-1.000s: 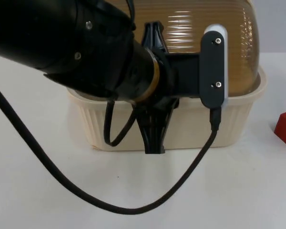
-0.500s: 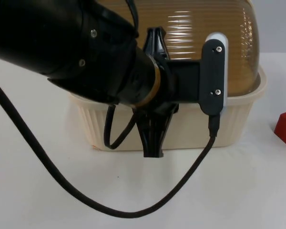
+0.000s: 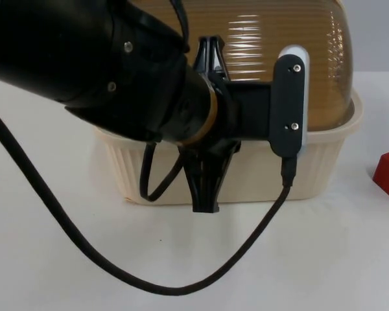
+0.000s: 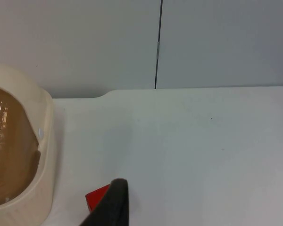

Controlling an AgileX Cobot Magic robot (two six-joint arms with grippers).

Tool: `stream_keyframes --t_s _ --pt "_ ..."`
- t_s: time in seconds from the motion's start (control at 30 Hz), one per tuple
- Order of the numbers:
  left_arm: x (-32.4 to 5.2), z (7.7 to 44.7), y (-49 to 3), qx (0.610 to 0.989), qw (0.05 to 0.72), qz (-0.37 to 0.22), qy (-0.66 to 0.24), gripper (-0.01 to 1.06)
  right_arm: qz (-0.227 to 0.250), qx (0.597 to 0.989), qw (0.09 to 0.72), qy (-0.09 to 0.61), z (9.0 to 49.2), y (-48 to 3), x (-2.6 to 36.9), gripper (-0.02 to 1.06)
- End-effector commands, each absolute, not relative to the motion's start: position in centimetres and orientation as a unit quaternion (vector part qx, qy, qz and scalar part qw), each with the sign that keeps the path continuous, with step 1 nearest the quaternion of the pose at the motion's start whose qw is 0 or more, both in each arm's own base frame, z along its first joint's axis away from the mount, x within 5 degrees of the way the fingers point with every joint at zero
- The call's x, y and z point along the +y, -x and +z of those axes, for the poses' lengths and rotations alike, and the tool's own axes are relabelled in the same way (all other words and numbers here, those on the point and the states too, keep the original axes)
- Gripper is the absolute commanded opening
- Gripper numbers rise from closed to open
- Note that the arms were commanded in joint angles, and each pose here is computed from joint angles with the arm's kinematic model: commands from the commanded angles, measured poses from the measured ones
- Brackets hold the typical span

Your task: Open the box lid with the left hand, place the block into the box with the right hand, then close the box lid with the left hand.

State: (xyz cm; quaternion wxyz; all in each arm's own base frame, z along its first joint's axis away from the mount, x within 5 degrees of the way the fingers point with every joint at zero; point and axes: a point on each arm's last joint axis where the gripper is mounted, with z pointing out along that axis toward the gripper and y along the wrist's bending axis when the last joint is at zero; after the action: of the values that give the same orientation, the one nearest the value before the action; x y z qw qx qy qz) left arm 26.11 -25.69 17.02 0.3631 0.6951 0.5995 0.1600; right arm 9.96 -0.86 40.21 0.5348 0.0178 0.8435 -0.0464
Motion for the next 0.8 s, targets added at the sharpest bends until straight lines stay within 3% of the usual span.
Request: stream_keyframes --t_s 0.0,0.63,0.77 --pt "-25.7 17.3 -26.4 0.603 0.366 0.169 -0.689 0.0 -0.051 0.839 0.542 -0.016 40.5 -9.9 -0.9 1.05" --pt "-25.5 17.9 -27.4 0.619 0.37 0.191 -0.666 0.0 -0.054 0.839 0.541 -0.012 40.5 -9.9 -0.9 1.05" --pt "-25.7 18.1 -27.4 0.598 0.363 0.192 -0.688 0.0 -0.054 0.839 0.541 -0.012 40.5 -9.9 -0.9 1.05"
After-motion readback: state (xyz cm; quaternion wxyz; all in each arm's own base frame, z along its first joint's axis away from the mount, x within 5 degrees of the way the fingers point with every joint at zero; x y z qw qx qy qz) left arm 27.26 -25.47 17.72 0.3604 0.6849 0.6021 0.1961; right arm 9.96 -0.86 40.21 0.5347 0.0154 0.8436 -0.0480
